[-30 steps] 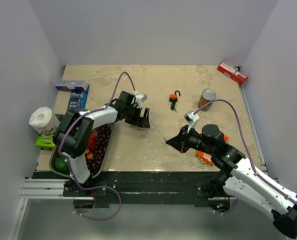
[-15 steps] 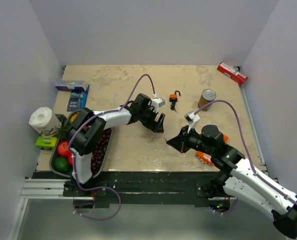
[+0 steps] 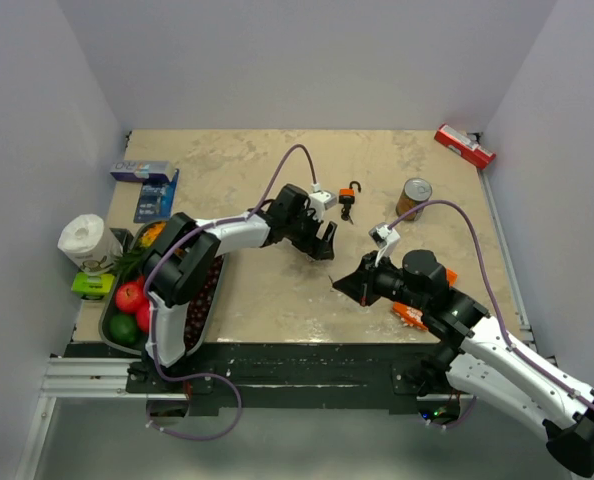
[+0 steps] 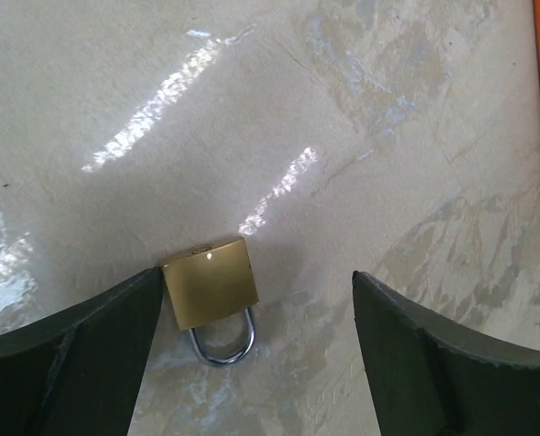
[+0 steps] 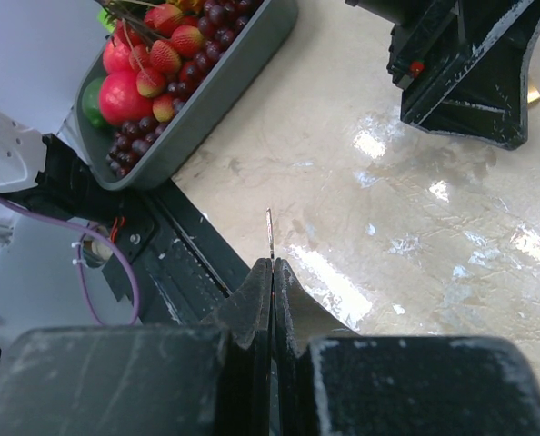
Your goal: Unlock with the key
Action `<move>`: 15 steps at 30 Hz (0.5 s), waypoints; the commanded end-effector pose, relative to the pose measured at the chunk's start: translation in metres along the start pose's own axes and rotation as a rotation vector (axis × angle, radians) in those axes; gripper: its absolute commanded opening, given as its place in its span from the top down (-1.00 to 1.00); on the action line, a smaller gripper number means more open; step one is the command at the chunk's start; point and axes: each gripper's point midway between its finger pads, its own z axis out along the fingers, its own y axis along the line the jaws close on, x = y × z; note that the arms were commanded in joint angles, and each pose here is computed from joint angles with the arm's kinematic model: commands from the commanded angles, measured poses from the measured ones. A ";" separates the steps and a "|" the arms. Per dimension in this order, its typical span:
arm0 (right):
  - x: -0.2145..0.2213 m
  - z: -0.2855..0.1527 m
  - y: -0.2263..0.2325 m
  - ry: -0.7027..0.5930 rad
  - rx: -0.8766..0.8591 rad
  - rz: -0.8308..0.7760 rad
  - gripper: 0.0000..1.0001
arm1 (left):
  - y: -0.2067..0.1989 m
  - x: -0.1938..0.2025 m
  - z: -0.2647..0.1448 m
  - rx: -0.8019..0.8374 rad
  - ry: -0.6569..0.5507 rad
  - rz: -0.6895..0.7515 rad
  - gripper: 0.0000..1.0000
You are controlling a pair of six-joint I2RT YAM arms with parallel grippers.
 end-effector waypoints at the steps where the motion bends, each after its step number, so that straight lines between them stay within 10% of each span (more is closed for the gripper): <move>1: 0.000 0.001 -0.006 -0.010 0.024 0.010 1.00 | -0.028 0.002 0.011 0.107 -0.002 0.036 -0.77; 15: 0.005 -0.001 -0.008 -0.018 0.028 0.032 1.00 | -0.065 -0.009 0.003 0.185 -0.069 0.141 -0.75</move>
